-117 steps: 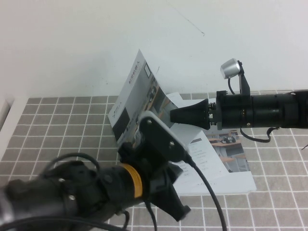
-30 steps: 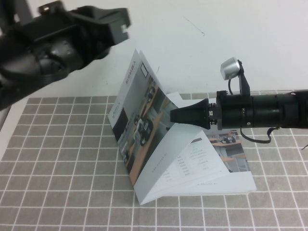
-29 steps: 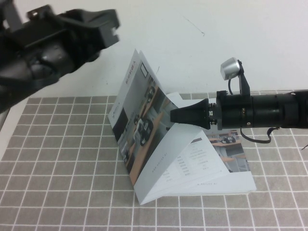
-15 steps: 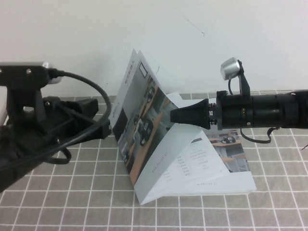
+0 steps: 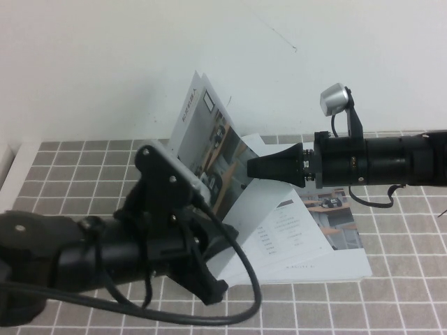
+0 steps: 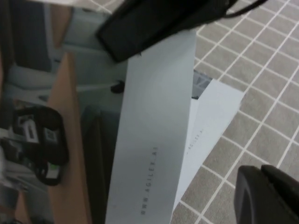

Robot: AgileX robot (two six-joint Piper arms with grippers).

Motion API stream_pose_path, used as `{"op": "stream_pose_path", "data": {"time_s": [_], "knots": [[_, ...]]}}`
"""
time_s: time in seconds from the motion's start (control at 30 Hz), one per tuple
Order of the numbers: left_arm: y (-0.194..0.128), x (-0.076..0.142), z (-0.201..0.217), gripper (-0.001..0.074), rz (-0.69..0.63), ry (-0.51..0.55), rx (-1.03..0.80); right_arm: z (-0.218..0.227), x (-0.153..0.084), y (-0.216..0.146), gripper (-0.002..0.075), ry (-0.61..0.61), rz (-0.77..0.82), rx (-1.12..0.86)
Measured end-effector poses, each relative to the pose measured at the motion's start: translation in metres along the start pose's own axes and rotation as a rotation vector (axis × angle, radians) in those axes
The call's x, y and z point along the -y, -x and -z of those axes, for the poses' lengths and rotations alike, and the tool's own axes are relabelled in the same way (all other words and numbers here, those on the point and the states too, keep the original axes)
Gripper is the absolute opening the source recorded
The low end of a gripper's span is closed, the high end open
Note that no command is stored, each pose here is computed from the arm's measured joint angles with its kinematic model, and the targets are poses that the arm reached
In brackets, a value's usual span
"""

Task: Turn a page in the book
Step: Open the closed book

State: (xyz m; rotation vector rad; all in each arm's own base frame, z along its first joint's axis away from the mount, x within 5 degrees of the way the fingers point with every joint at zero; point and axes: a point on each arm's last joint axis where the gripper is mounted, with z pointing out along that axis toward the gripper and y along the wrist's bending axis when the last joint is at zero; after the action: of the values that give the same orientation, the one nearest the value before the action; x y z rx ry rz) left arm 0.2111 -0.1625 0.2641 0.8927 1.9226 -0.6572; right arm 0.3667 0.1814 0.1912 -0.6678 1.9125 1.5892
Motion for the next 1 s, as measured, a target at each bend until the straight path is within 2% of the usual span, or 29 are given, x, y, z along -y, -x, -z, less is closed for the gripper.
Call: {"op": "stream_pose_path", "data": {"time_s": [0.07,0.17,0.3,0.37,0.47,0.57,0.73,1.0], "knots": [[-0.006,0.007,-0.013,-0.0004,-0.015,0.002,-0.043,0.0,0.0,0.0,0.0006,0.0,0.0,0.0],[-0.015,0.022,-0.031,-0.0004,-0.062,0.063,-0.098,0.0,0.0,0.0,0.0006,0.0,0.0,0.0],[-0.028,0.043,-0.051,-0.0004,-0.121,0.197,-0.16,0.0,0.0,0.0,0.0006,0.0,0.002,0.0],[-0.036,0.049,-0.059,-0.0004,-0.16,0.284,-0.194,0.0,0.0,0.0,0.0006,0.0,0.002,0.0],[-0.045,0.057,-0.072,-0.0004,-0.181,0.36,-0.223,0.0,0.0,0.0,0.0006,0.0,0.002,0.0],[-0.048,0.061,-0.086,-0.0004,-0.167,0.421,-0.213,0.0,0.0,0.0,0.0006,0.0,0.002,0.0],[-0.05,0.052,-0.105,-0.0004,-0.114,0.594,-0.157,0.0,0.0,0.0,0.0006,0.0,-0.018,0.0],[-0.052,0.055,-0.128,-0.0004,0.026,0.557,-0.026,0.0,0.0,0.0,0.0006,0.0,-0.025,0.0]]}}
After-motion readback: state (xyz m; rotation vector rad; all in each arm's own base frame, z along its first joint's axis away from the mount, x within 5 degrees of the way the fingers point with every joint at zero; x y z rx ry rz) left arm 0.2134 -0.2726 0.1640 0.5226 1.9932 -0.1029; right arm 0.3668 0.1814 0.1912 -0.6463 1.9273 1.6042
